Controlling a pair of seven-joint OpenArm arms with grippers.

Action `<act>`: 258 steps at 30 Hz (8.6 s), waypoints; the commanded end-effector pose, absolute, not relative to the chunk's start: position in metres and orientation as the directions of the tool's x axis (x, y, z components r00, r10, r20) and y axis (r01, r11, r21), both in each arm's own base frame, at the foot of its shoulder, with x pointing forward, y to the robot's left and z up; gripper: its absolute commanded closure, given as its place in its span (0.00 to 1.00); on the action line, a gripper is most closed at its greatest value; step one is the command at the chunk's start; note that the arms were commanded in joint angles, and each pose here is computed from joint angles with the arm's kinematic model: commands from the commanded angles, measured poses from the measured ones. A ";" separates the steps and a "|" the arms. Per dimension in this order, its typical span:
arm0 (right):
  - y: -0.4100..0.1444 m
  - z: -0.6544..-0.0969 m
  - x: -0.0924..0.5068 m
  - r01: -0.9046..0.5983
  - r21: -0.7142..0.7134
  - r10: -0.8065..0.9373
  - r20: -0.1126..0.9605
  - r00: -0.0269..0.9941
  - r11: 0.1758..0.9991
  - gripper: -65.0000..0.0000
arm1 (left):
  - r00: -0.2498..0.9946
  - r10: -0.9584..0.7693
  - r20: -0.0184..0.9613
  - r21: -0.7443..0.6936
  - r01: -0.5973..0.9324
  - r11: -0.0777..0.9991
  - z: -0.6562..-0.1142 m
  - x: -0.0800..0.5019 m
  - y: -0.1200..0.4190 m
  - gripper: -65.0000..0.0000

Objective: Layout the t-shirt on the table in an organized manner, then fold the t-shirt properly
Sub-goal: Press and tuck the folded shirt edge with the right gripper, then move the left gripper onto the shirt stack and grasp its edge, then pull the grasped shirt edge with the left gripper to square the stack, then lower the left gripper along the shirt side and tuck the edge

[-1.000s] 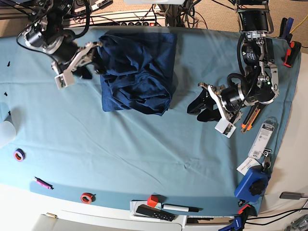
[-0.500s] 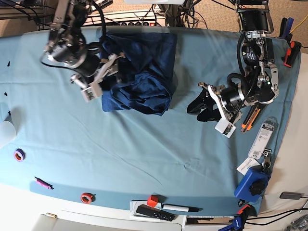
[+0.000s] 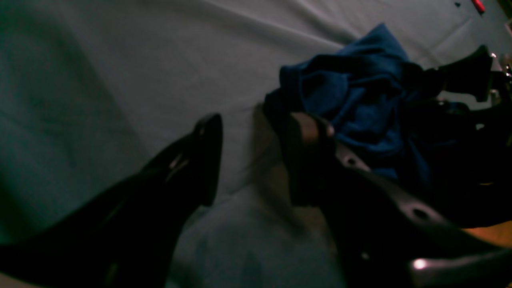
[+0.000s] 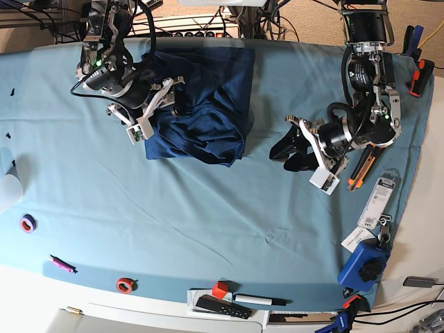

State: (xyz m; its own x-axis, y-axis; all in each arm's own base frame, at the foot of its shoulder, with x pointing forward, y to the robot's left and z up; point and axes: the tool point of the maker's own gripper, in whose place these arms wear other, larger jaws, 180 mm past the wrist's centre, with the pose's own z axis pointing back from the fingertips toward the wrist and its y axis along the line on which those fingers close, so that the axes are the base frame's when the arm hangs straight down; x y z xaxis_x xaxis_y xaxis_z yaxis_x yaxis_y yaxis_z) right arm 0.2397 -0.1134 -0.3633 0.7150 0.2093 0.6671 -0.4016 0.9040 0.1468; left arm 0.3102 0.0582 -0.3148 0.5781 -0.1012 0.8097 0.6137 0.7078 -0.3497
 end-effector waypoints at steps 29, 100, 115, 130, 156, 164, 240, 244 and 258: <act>-0.038 -0.277 0.216 -0.699 0.342 0.150 0.828 0.540 0.628 1.00 | 0.534 -0.075 0.842 -0.339 0.632 0.697 -0.299 0.317 0.057 0.60; -0.171 -0.336 0.172 -0.374 -0.015 0.316 0.566 0.761 0.927 0.60 | 0.466 -0.311 0.828 -0.399 0.880 0.257 -0.315 0.212 -0.092 0.60; -0.174 -0.342 0.162 -0.373 -0.012 0.325 0.516 0.792 0.928 0.60 | 0.466 -0.362 0.807 -0.380 0.880 0.285 -0.329 0.208 -0.088 0.62; -0.178 -0.372 0.153 -0.337 0.064 0.271 0.466 0.842 0.939 0.60 | 0.499 -0.437 0.748 -0.423 0.866 0.265 -0.344 0.189 -0.081 1.00; -0.177 -0.372 0.154 -0.337 0.064 0.269 0.473 0.839 0.939 0.60 | 0.558 -0.258 0.789 -0.515 0.829 0.218 -0.292 0.198 -0.028 0.71; -0.177 -0.371 0.155 -0.337 0.064 0.267 0.481 0.835 0.939 0.60 | 0.455 -0.292 0.841 -0.385 0.883 0.267 -0.294 0.213 -0.051 0.58; -0.177 -0.370 0.157 -0.337 0.063 0.265 0.488 0.831 0.939 0.60 | 0.409 -0.589 0.697 -0.541 0.839 -0.058 -0.304 0.164 -0.019 0.93; -0.177 -0.370 0.157 -0.337 0.063 0.265 0.489 0.831 0.939 0.60 | 0.438 -0.588 0.679 -0.577 0.815 -0.059 -0.311 0.151 -0.019 0.84; -0.177 -0.369 0.158 -0.336 0.062 0.263 0.496 0.827 0.940 0.60 | 0.429 -0.620 0.657 -0.566 0.824 -0.029 -0.322 0.149 -0.015 0.50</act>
State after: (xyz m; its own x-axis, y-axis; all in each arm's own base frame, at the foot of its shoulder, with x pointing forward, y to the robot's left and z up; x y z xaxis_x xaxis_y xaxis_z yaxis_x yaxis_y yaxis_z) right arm 0.1533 -0.1762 -0.3751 0.8445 0.2625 0.4668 -0.3314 0.9408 0.0705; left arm 0.1427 -0.0134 -0.3321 0.4381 -0.6407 0.6305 0.8138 -0.0151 -0.5809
